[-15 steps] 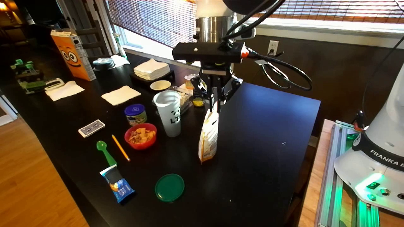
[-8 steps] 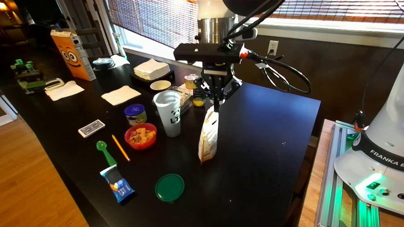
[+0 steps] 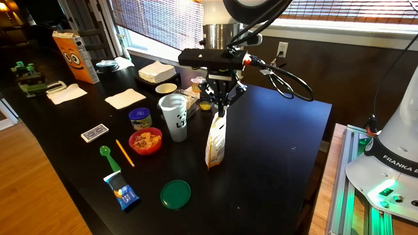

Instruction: Take one orange object out of the white and yellow packet.

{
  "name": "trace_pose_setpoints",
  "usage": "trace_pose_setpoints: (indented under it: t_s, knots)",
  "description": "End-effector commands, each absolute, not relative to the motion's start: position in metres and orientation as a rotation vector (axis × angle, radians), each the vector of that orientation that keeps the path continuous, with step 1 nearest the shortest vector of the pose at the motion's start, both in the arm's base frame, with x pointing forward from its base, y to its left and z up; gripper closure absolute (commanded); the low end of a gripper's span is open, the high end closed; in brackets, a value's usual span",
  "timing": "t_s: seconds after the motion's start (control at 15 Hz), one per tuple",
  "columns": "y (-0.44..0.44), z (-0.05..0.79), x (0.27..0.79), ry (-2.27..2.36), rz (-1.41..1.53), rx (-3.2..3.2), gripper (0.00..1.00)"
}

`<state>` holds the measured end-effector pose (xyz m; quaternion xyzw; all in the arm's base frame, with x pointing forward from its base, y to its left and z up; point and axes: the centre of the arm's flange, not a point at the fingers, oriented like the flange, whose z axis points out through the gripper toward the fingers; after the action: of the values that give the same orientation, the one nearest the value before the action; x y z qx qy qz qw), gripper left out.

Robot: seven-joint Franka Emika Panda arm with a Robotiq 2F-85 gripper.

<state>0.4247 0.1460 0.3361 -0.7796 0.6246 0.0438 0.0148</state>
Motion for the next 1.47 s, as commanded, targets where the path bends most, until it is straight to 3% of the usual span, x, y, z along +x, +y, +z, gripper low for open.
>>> trace_pose_setpoints:
  t_s: [0.0, 1.4]
  knots:
    - [0.147, 0.332, 0.437, 1.931, 0.105, -2.426, 1.00]
    - [0.137, 0.327, 0.448, 1.945, 0.114, -2.365, 1.00]
